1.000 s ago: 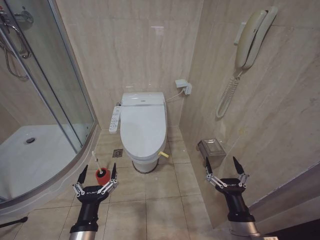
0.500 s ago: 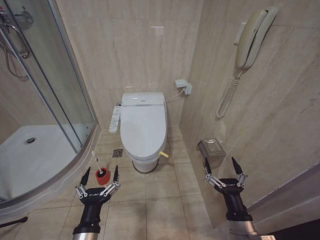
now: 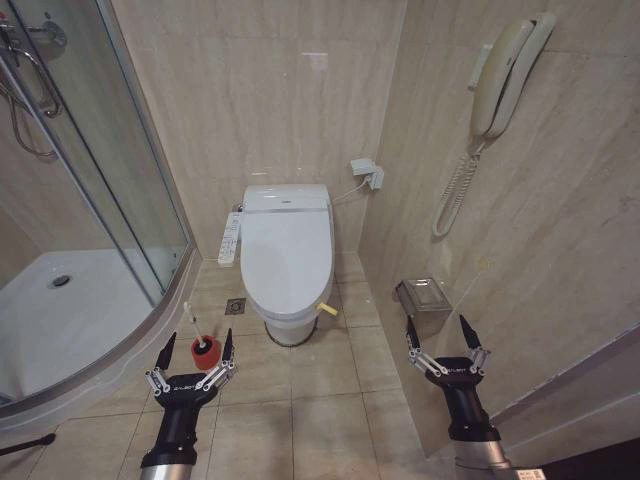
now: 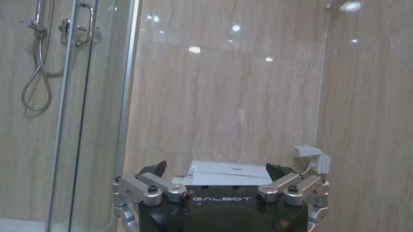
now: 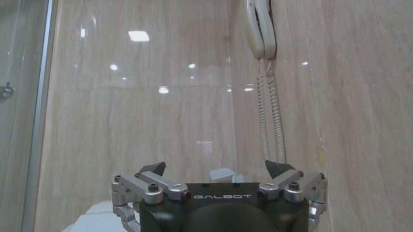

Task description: Open the toilet lid, clean the toilet bowl with a toilet brush, close the toilet lid, and flush.

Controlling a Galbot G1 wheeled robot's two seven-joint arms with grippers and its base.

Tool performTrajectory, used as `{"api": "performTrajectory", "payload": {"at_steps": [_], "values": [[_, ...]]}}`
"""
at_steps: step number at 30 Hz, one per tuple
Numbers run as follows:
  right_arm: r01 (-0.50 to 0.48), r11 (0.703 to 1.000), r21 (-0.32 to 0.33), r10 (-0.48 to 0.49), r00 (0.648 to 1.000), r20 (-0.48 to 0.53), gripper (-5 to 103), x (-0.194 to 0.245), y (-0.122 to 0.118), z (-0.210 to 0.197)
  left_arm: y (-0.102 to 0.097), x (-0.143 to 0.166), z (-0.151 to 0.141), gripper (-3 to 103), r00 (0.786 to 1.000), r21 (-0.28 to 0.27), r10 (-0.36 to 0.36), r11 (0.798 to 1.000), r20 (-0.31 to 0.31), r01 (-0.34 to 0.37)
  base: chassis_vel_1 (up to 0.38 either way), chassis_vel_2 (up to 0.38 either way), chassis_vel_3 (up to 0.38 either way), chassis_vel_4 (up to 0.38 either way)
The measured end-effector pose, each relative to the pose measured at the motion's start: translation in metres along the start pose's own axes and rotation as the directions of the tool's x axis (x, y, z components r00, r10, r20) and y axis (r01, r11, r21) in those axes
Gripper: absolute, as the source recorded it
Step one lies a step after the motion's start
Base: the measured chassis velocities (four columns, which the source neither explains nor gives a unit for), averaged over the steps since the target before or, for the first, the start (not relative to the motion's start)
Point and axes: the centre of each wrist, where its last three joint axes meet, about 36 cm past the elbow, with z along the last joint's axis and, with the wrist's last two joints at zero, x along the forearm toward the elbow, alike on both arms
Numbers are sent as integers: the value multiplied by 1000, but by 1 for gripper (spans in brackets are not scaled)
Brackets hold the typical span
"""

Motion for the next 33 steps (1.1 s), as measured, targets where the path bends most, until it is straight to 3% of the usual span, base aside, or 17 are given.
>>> {"api": "performTrajectory", "payload": {"at_steps": [33], "values": [[-5, 1000, -14, 6, 1000, 23, 100, 1, -1, -2, -4, -1, 6, 100, 1000, 30, 5, 1000, 2, -5, 0, 0, 0, 0]]}}
